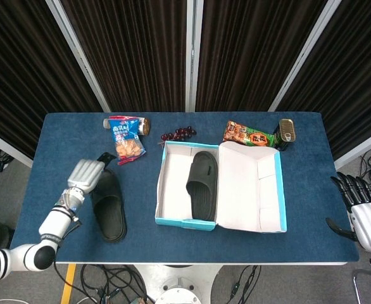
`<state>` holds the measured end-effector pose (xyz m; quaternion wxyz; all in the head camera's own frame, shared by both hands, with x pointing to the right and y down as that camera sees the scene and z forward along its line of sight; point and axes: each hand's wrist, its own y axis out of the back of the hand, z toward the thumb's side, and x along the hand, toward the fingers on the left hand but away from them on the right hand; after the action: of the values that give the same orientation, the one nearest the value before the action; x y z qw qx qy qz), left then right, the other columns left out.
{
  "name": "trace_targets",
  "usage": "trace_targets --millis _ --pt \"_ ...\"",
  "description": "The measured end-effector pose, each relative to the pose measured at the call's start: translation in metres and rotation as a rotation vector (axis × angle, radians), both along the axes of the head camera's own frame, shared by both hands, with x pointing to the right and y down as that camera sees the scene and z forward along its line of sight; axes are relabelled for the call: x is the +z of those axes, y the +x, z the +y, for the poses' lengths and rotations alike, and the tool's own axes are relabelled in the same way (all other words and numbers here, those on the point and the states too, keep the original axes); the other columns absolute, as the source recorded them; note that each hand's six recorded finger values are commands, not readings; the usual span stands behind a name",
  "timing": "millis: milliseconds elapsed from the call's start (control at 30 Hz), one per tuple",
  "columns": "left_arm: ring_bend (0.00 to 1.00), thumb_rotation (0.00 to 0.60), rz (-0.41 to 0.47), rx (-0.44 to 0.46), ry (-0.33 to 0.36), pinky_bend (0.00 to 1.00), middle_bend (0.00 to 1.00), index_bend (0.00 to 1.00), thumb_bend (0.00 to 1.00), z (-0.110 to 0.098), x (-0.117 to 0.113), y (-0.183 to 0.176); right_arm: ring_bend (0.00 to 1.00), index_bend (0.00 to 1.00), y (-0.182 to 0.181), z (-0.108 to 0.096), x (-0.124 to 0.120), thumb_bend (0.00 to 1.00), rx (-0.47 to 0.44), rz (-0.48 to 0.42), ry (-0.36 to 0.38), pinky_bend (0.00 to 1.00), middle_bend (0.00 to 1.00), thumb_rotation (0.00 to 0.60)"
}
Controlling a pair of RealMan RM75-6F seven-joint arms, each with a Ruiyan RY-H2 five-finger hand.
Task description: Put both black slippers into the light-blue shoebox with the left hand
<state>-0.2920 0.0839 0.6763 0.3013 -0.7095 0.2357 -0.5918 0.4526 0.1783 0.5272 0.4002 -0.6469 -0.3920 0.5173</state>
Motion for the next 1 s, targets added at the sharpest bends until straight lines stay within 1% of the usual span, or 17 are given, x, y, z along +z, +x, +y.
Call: trace_targets --millis 100,233,333,467,600,667,733,833,933,1000 --pt "0.60 0.600 -0.018 -0.030 -0.050 0.68 0.11 0.13 0.07 0.015 0.008 -0.012 0.00 0.00 -0.001 0.000 0.001 0.13 -0.006 -0.001 0.000 0.00 0.04 0.600" --pt "0.60 0.600 -0.006 -0.075 -0.098 0.68 0.11 0.13 0.07 0.024 0.018 -0.018 0.00 0.00 -0.003 0.000 0.001 0.13 -0.011 -0.004 -0.001 0.00 0.04 0.600" --pt "0.60 0.600 -0.006 -0.113 -0.136 0.68 0.11 0.13 0.06 0.025 0.028 -0.024 0.00 0.00 -0.003 0.000 0.001 0.13 -0.012 -0.006 0.001 0.00 0.04 0.600" --pt "0.62 0.600 -0.003 -0.164 -0.184 0.68 0.11 0.13 0.06 0.021 0.041 -0.029 0.00 0.00 -0.002 0.002 0.000 0.13 -0.005 -0.005 0.002 0.00 0.04 0.600" --pt "0.66 0.600 0.000 -0.202 -0.225 0.69 0.14 0.15 0.06 0.018 0.051 -0.030 0.00 0.00 -0.001 0.004 0.000 0.13 -0.001 -0.005 0.005 0.00 0.04 0.600" --pt "0.69 0.600 0.010 -0.222 -0.255 0.70 0.17 0.19 0.06 0.018 0.056 -0.028 0.00 0.00 0.000 0.004 -0.001 0.13 0.003 -0.005 0.005 0.00 0.04 0.600" --pt "0.72 0.600 0.017 -0.238 -0.272 0.72 0.24 0.24 0.06 0.016 0.060 -0.027 0.00 0.00 0.001 0.005 -0.001 0.13 0.005 -0.005 0.004 0.00 0.04 0.600" --pt "0.77 0.600 0.030 -0.267 -0.283 0.76 0.36 0.33 0.09 0.016 0.065 -0.026 0.00 0.00 0.001 0.005 0.000 0.13 0.004 -0.006 0.004 0.00 0.04 0.600" --pt "0.79 0.600 0.042 -0.280 -0.304 0.80 0.43 0.40 0.12 0.018 0.069 -0.026 0.00 0.00 0.001 0.005 -0.001 0.13 0.005 -0.007 0.006 0.00 0.04 0.600" --pt "0.81 0.600 0.047 -0.289 -0.305 0.82 0.48 0.45 0.14 0.019 0.070 -0.026 0.00 0.00 0.001 0.005 -0.001 0.13 0.006 -0.006 0.008 0.00 0.04 0.600"
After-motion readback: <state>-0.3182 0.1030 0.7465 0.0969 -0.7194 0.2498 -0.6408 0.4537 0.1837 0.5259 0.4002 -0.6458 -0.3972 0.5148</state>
